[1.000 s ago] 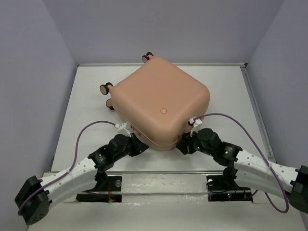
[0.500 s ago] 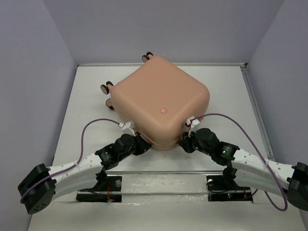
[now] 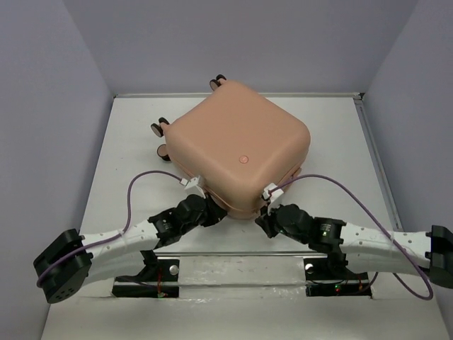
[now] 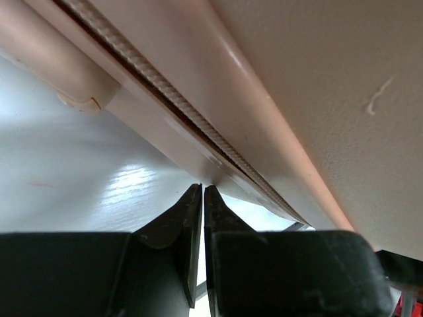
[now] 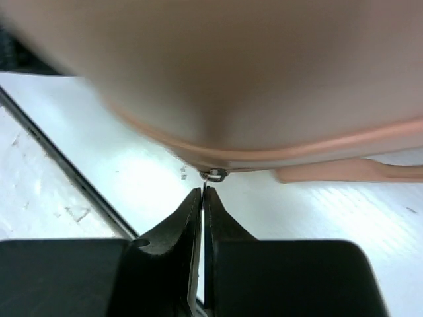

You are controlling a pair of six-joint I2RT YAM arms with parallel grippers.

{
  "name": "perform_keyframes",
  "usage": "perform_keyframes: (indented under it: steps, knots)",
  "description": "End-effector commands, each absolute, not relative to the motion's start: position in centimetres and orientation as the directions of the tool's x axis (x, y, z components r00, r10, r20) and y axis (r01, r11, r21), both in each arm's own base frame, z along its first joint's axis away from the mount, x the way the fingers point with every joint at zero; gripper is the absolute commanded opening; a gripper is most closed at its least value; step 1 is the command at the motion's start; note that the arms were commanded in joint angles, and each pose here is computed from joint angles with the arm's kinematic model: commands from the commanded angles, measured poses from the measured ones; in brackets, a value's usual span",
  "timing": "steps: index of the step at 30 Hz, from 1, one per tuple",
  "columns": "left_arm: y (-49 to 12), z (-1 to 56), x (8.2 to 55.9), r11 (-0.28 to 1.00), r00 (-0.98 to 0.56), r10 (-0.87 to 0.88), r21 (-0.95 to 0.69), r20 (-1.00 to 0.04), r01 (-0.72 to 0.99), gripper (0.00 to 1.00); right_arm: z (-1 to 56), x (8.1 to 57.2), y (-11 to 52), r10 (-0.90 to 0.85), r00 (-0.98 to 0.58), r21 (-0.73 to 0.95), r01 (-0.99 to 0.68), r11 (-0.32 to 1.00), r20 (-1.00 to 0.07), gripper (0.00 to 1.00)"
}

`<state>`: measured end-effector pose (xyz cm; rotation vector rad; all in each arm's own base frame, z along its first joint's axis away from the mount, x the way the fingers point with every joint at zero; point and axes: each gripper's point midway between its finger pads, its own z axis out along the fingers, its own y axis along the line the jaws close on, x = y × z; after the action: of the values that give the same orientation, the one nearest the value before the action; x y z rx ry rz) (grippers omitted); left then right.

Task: Pack the luggage

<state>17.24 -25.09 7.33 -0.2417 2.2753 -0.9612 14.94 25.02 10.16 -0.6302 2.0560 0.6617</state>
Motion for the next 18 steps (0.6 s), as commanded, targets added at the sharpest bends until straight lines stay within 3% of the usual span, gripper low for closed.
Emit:
perform_keyframes:
  steps: [1,6,10,13,18]
  knots:
    - [-29.1,15.2,20.2,0.572,-0.683,-0.497,-0.794,-0.536,0.206,0.16,12.1,10.0,30.2,-0.205,-0.520,0.291,-0.715,0.635,-0.829,0.07]
    - [-30.7,16.3,21.3,0.570,-0.675,-0.495,-0.791,-0.548,0.224,0.16,13.0,4.2,35.3,-0.329,-0.448,0.182,-0.779,0.600,-0.831,0.07]
    - [-31.5,16.8,21.6,0.566,-0.675,-0.486,-0.789,-0.555,0.241,0.15,14.4,4.6,38.6,-0.304,-0.419,0.153,-0.765,0.625,-0.856,0.07]
    - [-31.5,16.6,21.5,0.562,-0.680,-0.481,-0.790,-0.553,0.245,0.15,16.8,6.9,39.7,-0.208,-0.380,0.140,-0.710,0.691,-0.901,0.07]
    - [-30.9,16.0,21.5,0.568,-0.679,-0.482,-0.788,-0.554,0.239,0.15,21.9,14.8,39.9,0.197,-0.357,0.375,-0.549,0.747,-0.913,0.07]
